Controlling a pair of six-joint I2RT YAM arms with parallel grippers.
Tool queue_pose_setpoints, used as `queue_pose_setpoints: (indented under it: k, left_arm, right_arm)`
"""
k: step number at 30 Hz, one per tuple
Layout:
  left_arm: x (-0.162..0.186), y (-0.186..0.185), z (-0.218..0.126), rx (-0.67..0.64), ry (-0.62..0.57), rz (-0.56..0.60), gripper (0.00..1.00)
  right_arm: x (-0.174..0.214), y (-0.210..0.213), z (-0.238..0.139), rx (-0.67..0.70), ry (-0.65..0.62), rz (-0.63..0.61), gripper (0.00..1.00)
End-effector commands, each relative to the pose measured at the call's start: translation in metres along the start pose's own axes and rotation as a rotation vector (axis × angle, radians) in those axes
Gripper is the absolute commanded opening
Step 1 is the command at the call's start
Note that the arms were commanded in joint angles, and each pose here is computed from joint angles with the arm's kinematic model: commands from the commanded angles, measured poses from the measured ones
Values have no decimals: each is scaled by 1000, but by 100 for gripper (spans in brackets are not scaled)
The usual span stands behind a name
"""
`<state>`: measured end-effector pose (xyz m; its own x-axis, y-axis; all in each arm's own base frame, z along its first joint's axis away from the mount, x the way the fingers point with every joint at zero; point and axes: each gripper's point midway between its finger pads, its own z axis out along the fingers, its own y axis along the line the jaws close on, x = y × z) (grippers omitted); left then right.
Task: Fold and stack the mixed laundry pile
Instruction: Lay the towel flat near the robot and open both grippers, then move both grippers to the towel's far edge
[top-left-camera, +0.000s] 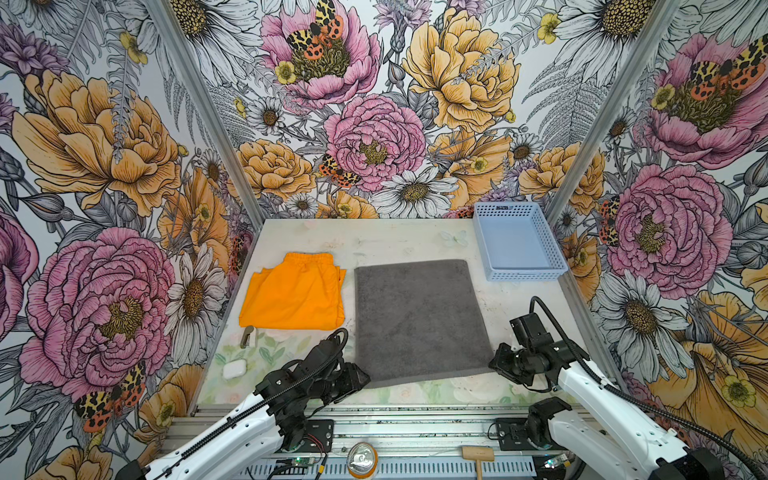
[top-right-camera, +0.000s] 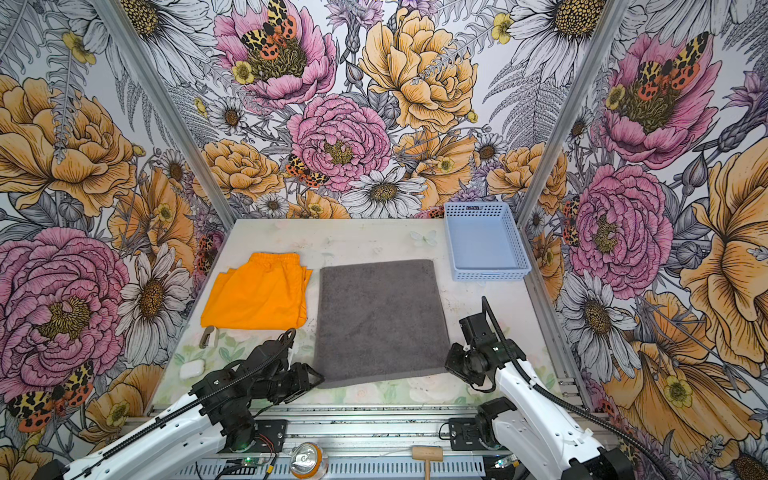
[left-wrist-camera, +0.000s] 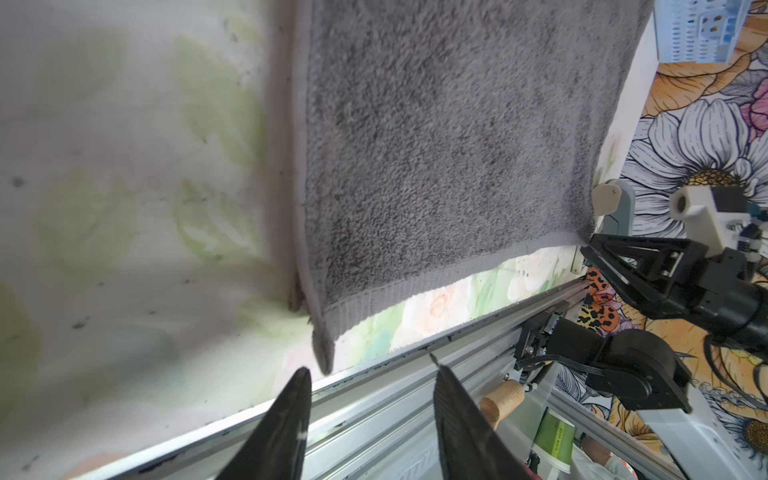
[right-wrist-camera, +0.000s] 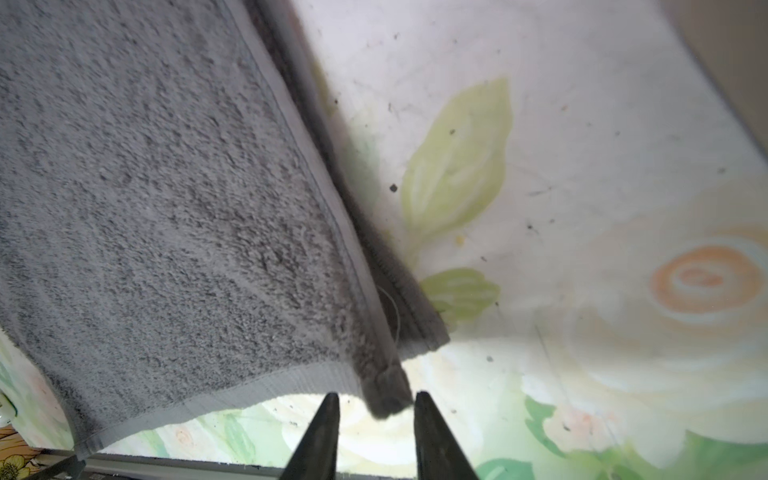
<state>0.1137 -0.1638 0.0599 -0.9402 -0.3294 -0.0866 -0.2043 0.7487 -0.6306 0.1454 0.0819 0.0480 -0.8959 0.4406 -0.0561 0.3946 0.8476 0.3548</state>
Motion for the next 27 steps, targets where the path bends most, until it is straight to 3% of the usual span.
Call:
queue_pose_setpoints:
  k: [1,6,11,21,23,27]
  left_arm:
    - [-14,-1,-15,-47,-81,-9,52]
    - [-38,-13,-27,-70,-194,24,55]
    - [-71,-43,-8,-3,-219,69,58]
    - [-224,-98,-10,2,-444,244,62]
    - [-253,-104,-7,3,-481,274,60]
    - [-295,-108,20,-5,-442,310,51]
  right_arm:
    - [-6,6,-20,5,-42,-8,33]
    - [-30,16,-44,34,-134,-64,33]
    - [-70,49,-35,3,-192,-168,35]
    - [-210,138,-25,-88,-393,-307,36]
    - [-233,148,-16,-82,-398,-331,36]
    - [-271,168,3,-90,-390,-367,36]
